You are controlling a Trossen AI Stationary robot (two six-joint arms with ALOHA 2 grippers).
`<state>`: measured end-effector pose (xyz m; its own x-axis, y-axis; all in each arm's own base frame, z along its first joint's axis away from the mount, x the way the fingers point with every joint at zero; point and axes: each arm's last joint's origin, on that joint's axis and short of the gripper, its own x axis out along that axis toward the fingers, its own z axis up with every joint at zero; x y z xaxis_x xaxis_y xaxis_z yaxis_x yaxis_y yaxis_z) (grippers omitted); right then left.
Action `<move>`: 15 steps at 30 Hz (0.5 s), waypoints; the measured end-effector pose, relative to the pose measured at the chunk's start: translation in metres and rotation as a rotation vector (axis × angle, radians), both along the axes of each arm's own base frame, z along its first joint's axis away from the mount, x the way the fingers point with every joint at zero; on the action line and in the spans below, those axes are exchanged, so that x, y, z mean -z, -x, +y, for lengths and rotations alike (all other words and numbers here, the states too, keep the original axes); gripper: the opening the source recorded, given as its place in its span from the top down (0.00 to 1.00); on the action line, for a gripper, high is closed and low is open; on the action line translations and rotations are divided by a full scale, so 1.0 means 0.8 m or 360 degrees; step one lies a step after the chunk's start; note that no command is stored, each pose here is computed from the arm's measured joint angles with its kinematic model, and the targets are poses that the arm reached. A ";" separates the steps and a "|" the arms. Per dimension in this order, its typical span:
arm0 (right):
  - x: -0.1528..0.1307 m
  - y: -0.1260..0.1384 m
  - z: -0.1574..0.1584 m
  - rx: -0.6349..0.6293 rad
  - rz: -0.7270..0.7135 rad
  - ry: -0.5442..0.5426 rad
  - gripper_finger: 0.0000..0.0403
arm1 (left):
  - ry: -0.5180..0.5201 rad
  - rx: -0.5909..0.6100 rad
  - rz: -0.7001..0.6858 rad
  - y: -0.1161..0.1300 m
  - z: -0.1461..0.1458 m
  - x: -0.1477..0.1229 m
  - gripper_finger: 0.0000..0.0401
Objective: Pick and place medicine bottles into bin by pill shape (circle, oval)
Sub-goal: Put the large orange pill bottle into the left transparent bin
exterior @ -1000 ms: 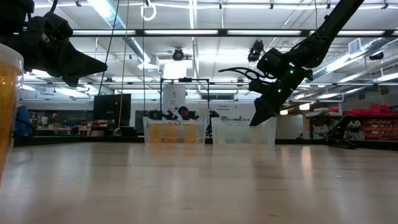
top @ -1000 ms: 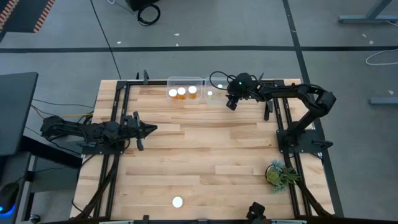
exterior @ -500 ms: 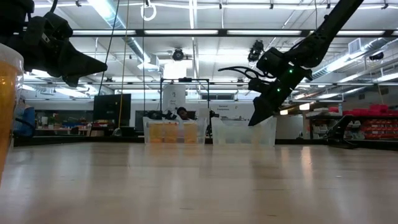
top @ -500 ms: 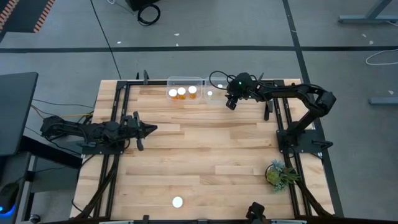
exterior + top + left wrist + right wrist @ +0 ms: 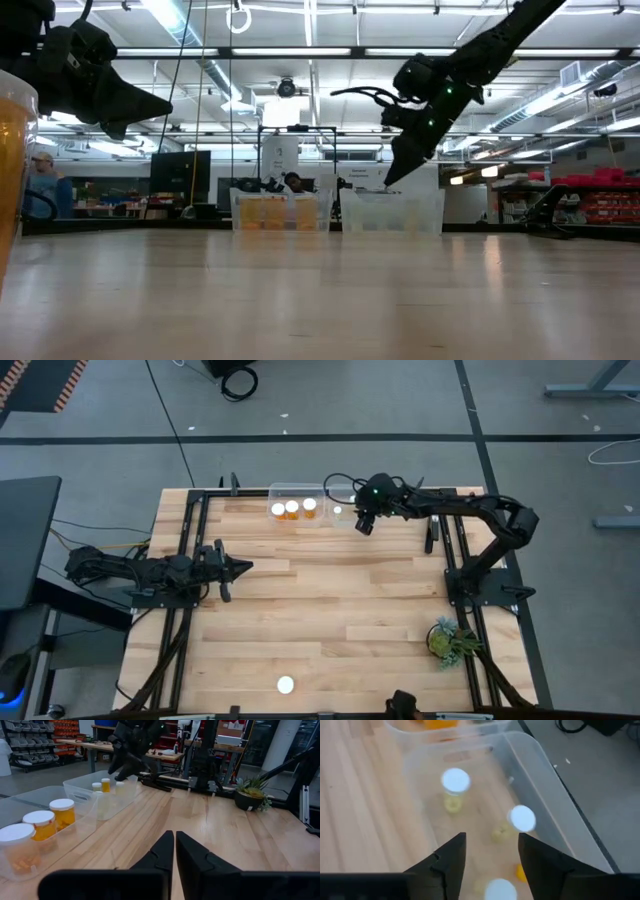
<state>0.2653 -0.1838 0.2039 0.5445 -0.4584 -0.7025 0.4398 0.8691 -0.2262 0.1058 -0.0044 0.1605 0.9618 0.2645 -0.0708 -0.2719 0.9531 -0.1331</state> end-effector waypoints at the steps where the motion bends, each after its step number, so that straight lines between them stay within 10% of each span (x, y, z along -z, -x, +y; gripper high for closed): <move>1: -0.002 -0.003 0.003 -0.0013 0.0001 -0.0003 0.51 | 0.0000 0.0000 0.0000 0.000 0.000 0.000 0.94; 15: -0.007 -0.055 0.100 -0.0436 -0.0056 -0.0009 0.43 | 0.0000 0.0000 0.0000 0.000 0.000 0.000 0.91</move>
<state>0.3092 -0.1035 0.2095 0.6716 -0.2866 -0.6833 0.1955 0.9580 -0.2097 0.1057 -0.0044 0.1605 0.9618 0.2646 -0.0707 -0.2719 0.9530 -0.1333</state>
